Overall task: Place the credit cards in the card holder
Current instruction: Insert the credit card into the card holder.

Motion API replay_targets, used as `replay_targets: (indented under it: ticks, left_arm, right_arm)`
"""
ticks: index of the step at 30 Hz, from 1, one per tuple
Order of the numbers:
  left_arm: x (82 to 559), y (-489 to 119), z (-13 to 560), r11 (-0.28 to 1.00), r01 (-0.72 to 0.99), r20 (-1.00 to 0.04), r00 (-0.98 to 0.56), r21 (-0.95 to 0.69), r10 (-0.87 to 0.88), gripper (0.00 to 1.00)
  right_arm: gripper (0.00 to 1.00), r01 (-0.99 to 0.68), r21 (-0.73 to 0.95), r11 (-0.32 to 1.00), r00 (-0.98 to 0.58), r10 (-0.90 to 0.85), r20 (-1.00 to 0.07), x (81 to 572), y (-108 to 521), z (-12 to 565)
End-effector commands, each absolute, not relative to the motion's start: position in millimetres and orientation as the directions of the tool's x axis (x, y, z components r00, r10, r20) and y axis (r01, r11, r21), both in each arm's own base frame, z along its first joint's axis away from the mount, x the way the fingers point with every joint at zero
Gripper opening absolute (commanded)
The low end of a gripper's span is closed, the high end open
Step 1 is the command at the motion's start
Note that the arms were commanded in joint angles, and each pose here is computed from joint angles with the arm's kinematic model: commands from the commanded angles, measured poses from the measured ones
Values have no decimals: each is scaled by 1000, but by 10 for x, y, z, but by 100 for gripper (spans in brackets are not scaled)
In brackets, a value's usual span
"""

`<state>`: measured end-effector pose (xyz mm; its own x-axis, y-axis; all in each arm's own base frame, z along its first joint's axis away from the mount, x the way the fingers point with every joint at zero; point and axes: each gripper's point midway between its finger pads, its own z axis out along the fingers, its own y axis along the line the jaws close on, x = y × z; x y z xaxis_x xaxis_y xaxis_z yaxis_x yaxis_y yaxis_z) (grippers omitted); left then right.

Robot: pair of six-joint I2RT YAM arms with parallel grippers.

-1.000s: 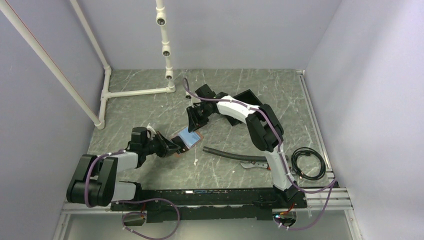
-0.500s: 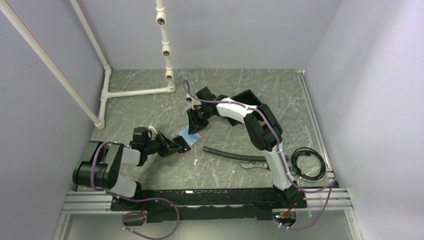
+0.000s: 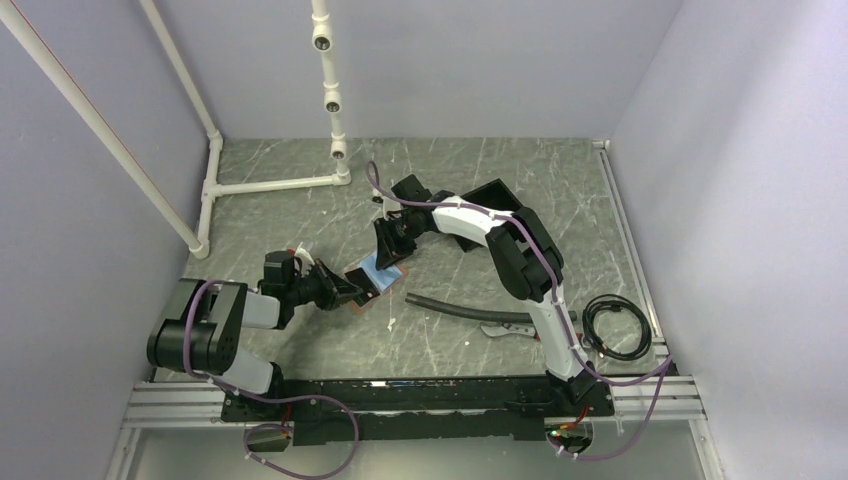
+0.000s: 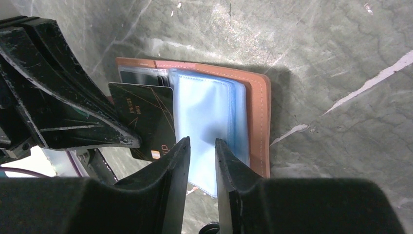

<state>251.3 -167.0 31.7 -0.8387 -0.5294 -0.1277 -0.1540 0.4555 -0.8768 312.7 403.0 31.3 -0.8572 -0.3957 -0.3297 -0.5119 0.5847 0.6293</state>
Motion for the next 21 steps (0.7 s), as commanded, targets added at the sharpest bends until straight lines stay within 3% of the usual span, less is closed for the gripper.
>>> replay_targets:
  ticks: [1,8,14,21]
  left_arm:
    - [2644,-1648,481,469,-51,-230,-822,-882,-521,0]
    - [2686,-1672,506,441,-42,-217,-826,-896,-520,0]
    - [2560,-1654,419,405,-190,-78,-825,-895,-560,0]
    - [2208,-1573,168,490,-415,108,-836,-767,-538,0]
  right_arm:
    - [30,-504,567,652,-863,-405,-302,3164,3896,46]
    - [36,-516,553,655,-857,-399,-326,3234,3863,211]
    - [55,-560,483,674,-827,-414,-381,3338,3783,326]
    - [62,-598,337,727,-793,-474,-383,3372,3584,131]
